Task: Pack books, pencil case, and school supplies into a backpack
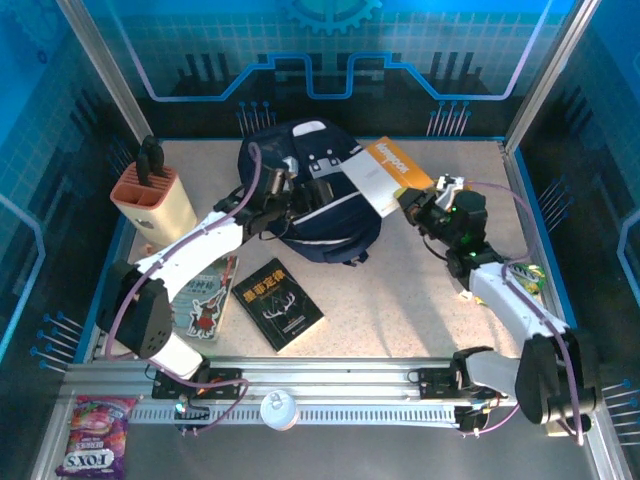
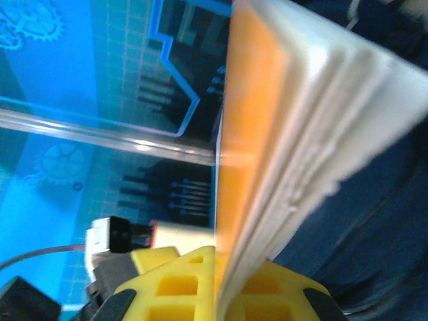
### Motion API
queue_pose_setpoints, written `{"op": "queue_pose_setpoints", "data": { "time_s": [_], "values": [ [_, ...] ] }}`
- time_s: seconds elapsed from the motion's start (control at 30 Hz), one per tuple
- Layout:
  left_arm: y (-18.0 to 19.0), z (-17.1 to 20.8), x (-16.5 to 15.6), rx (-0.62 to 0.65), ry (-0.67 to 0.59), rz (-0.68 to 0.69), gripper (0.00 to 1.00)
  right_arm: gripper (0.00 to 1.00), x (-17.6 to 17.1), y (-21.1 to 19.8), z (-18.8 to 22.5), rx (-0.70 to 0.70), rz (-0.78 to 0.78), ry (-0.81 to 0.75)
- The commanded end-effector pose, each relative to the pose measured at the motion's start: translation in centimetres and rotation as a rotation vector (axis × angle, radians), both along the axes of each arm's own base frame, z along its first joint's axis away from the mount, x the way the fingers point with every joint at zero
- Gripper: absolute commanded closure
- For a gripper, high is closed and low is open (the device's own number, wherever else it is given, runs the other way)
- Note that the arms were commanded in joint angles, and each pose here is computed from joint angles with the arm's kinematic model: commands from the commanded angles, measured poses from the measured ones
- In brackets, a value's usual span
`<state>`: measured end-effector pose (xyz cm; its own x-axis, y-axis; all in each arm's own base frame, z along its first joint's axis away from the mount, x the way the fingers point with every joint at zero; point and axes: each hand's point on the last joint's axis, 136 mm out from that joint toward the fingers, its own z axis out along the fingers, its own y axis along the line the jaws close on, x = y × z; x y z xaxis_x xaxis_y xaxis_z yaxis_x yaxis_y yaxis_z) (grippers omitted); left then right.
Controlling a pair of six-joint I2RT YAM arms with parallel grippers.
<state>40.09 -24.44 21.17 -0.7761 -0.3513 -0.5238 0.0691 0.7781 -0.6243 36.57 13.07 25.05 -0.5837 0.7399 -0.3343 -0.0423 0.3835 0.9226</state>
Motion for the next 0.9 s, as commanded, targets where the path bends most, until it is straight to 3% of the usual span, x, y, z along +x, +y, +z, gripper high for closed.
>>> {"op": "queue_pose_setpoints", "data": {
  "time_s": [0.0,0.23,0.37,0.53,0.7,0.87],
  "values": [
    [-0.9,-2.0,-0.5,0.264,-0.041,-0.166,0.13,1.00,-1.2,-3.2,-1.8,-0.159,-0.077,0.066],
    [-3.7,-5.4,0.3,0.577,-0.054,-0.375,0.12,1.00,-3.0,-6.8,-2.2,-0.260,-0.170,0.109],
    [-4.6,-7.7,0.6,0.736,-0.047,-0.484,0.19,1.00,-3.4,-7.4,-2.8,-0.267,-0.183,0.130],
    [-5.1,-9.9,1.6,0.842,-0.016,-0.539,0.29,1.00,-3.5,-7.5,-3.3,-0.263,-0.183,0.146],
    [-4.4,-11.5,3.0,0.934,0.040,-0.504,0.40,1.00,-3.5,-7.5,-3.5,-0.259,-0.183,0.150],
    [-4.8,-12.9,3.2,0.971,0.071,-0.535,0.41,1.00,-3.6,-7.5,-3.9,-0.253,-0.185,0.159]
  ]
}}
